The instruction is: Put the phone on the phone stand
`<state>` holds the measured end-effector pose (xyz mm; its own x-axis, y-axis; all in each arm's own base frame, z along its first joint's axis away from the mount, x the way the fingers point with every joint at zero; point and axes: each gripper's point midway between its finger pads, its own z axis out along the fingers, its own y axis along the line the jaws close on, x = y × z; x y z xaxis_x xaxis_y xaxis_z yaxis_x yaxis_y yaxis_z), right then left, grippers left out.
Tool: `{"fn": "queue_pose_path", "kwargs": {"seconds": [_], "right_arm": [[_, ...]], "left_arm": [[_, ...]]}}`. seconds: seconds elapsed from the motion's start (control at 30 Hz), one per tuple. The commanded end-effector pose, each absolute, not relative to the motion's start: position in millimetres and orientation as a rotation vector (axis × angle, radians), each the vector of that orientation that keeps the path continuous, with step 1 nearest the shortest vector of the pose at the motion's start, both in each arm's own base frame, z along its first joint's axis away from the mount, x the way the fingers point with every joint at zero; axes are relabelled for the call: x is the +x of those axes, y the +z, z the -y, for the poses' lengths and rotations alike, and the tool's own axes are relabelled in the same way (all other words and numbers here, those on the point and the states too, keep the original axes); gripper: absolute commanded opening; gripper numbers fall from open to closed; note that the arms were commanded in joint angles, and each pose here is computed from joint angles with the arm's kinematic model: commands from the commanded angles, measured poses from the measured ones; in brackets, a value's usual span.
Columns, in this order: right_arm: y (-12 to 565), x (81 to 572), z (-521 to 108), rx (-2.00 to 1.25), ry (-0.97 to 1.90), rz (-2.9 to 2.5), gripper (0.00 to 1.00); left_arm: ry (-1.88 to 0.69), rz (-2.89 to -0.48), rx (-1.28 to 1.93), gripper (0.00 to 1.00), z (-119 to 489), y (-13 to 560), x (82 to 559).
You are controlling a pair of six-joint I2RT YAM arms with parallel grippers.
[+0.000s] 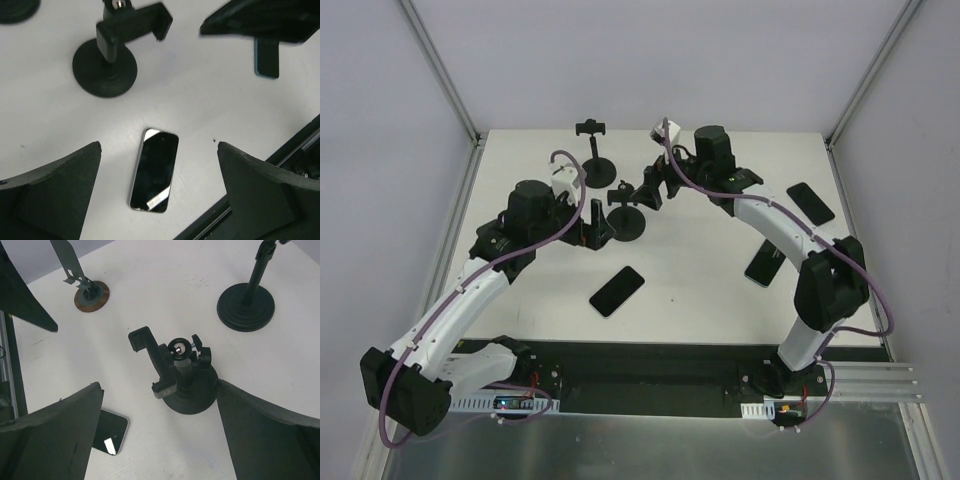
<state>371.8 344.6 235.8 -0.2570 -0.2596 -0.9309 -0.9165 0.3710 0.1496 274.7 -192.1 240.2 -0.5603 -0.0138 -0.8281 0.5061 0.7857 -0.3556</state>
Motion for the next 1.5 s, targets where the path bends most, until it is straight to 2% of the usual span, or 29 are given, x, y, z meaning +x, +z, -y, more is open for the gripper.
{"fn": "queue_pose_path", "kwargs": {"seconds": [0.0,0.2,0.6,1.1,1.27,1.47], "right_arm": [[278.4,372.6,-315.6,-0.942,0.902,-1.682,0.96],[284.2,385.8,-276.6,-0.82,0.88,-1.69,0.96],[294.9,384.4,-240.0,-0.725,0.835,-1.667,0.96],[288.8,390.4,-238.4,-0.702,0.831,-1.68,0.96],[288.9,391.3,-236.4,-0.688,0.818,-1.684,0.96],[289.2,391.9,-235.2,-0.681,0.805,-1.685,0.96]], "left_arm": [[-0.683,-2.277,0.431,0.99,189.7,180.5,238.8],[-0.475,-2.566,0.645,0.99,198.9,113.5,206.5],[-0.172,-2.754,0.784,0.99,211.0,54.2,204.4],[-0.172,-2.819,0.949,0.99,215.0,22.1,192.2],[-0.168,-2.828,0.967,0.9,215.6,18.6,188.4],[-0.152,-2.83,0.993,0.85,215.2,15.0,184.9]]}}
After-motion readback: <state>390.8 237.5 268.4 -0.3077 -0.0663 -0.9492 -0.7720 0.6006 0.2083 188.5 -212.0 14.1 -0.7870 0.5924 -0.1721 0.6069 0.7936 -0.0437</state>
